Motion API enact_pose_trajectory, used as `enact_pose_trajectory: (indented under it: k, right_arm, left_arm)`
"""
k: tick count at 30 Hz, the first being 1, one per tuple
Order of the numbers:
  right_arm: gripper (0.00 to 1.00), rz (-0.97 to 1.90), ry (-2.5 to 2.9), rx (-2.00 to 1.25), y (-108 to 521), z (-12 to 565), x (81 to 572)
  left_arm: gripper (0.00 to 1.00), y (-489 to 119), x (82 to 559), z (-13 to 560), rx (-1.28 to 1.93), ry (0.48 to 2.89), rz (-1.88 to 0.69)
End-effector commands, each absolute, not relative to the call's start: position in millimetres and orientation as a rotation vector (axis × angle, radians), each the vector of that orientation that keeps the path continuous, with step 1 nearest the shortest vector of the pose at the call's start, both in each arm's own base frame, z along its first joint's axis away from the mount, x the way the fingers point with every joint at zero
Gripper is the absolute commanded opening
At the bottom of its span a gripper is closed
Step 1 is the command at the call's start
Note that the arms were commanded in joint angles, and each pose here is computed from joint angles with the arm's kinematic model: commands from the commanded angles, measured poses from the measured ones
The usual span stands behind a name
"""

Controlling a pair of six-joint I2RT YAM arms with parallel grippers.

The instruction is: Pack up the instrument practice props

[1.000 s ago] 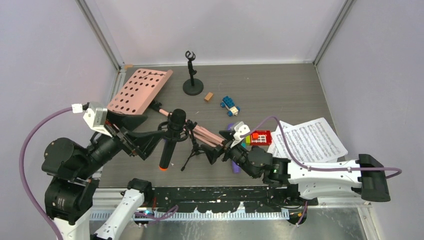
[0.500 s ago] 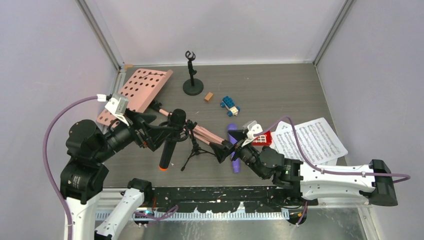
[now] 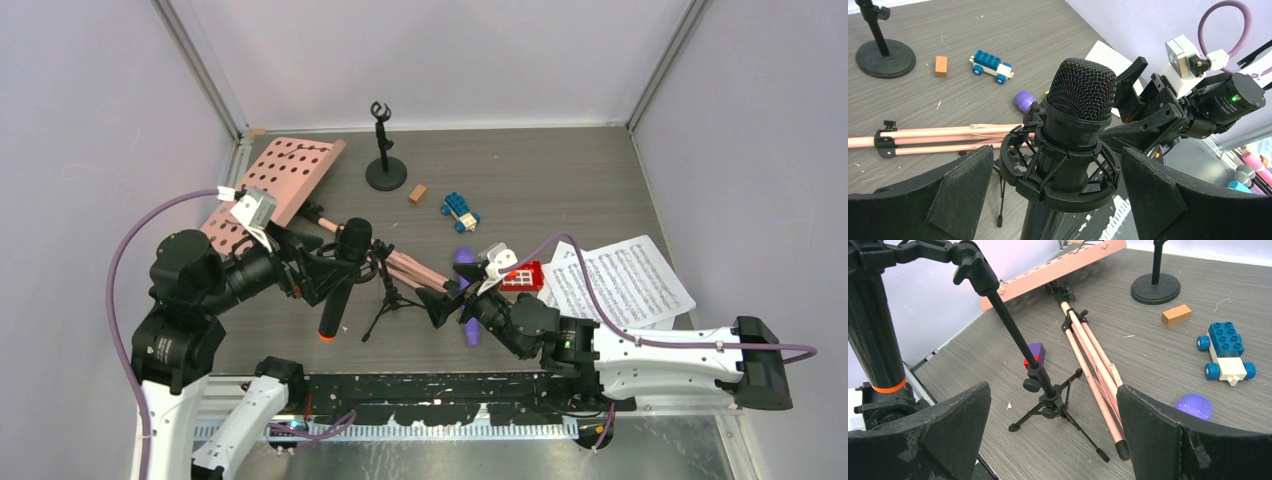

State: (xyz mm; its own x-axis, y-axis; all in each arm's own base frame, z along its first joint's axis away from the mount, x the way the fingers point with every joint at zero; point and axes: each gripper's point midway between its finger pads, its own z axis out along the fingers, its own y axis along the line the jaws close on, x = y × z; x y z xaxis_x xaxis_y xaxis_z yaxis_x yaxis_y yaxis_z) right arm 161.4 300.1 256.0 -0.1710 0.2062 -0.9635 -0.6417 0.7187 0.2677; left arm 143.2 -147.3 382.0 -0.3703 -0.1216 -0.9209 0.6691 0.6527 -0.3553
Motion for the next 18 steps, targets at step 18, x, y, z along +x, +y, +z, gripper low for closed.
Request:
enact_pose_trajectory:
  k: [18]
  right_arm:
    - [1.00, 0.801, 1.573, -0.342, 310.4, 258.5, 162.6]
  left_arm:
    - [1.00, -164.4, 137.3, 364.2, 0.574, 1.813, -1.013]
